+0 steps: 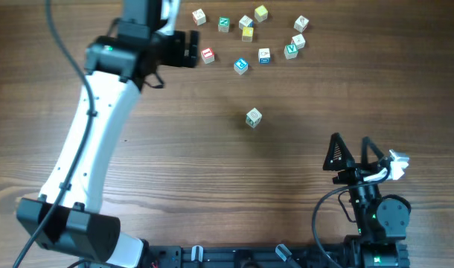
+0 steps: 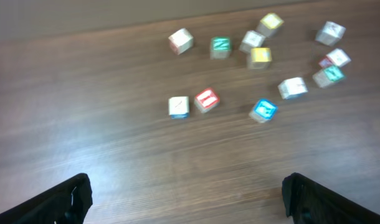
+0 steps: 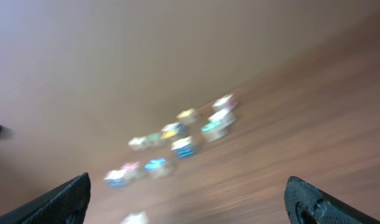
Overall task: Form a tower
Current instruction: 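Retract the left arm away from the stack, then reach the right gripper to the green V block and grasp it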
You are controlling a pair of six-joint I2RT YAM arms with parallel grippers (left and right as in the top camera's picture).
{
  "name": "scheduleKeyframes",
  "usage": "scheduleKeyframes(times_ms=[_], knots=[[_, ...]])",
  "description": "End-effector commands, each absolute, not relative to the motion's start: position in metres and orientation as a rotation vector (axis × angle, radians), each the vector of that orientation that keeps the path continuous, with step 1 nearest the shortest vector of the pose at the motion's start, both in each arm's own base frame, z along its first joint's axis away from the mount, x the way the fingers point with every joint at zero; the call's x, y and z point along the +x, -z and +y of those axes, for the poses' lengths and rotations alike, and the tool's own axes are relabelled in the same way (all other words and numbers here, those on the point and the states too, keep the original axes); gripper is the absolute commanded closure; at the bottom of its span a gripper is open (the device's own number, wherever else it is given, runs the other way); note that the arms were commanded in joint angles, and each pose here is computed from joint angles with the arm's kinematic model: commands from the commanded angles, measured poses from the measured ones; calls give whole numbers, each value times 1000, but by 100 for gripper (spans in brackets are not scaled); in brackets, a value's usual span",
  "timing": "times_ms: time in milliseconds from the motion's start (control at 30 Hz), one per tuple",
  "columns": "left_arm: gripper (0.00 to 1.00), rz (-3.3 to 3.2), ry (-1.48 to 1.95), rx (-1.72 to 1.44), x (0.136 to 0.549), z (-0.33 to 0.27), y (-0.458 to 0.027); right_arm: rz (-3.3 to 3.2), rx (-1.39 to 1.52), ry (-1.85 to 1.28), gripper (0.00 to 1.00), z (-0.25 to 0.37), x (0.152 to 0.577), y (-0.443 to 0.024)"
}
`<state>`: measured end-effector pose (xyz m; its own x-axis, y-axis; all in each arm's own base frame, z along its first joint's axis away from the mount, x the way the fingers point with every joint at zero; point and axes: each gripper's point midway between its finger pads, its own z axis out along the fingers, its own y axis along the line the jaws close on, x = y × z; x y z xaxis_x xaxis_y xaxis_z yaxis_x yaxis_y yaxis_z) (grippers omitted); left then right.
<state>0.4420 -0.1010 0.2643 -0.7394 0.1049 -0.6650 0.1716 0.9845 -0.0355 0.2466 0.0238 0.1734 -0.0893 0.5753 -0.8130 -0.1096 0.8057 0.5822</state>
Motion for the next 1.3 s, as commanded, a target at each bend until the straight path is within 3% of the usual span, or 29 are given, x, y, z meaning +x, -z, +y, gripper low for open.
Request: scheduleKeyframes(times_ms=[0,67,233,367,533,633,733,900,1067,1133,1167,1267], knots=[[0,2438,376,113,440,-87,-259,1522,723,-1073,0,42,243,-174],[0,2456,363,45,441,-63,-251,1495,417,-1059,0,63,235,-204],[0,2476,333,10,428,-41,-235,1560,310,-929,1,64,242,-233],[0,2375,282,11,392,-35,-247,1757,209,-753,1,64,278,-257],[0,2222,241,14,317,-31,-235,2183,71,-598,1,69,350,-270],[0,2258,237,7,301,-30,-221,2323,101,-622,0,74,380,-271],[0,2348,242,-4,292,-30,-203,2382,156,-669,0,78,397,-247],[0,2400,245,-11,295,-30,-190,2344,-32,-679,1,115,416,-242],[0,2434,246,-15,297,-30,-180,2366,-5,-522,0,118,469,-231],[0,2440,246,-16,297,-30,-179,2415,60,-447,1,111,499,-210],[0,2442,247,-16,297,-30,-178,2464,191,-359,1,100,525,-176],[0,2442,247,-16,297,-30,-178,2496,107,-307,1,102,553,-124]])
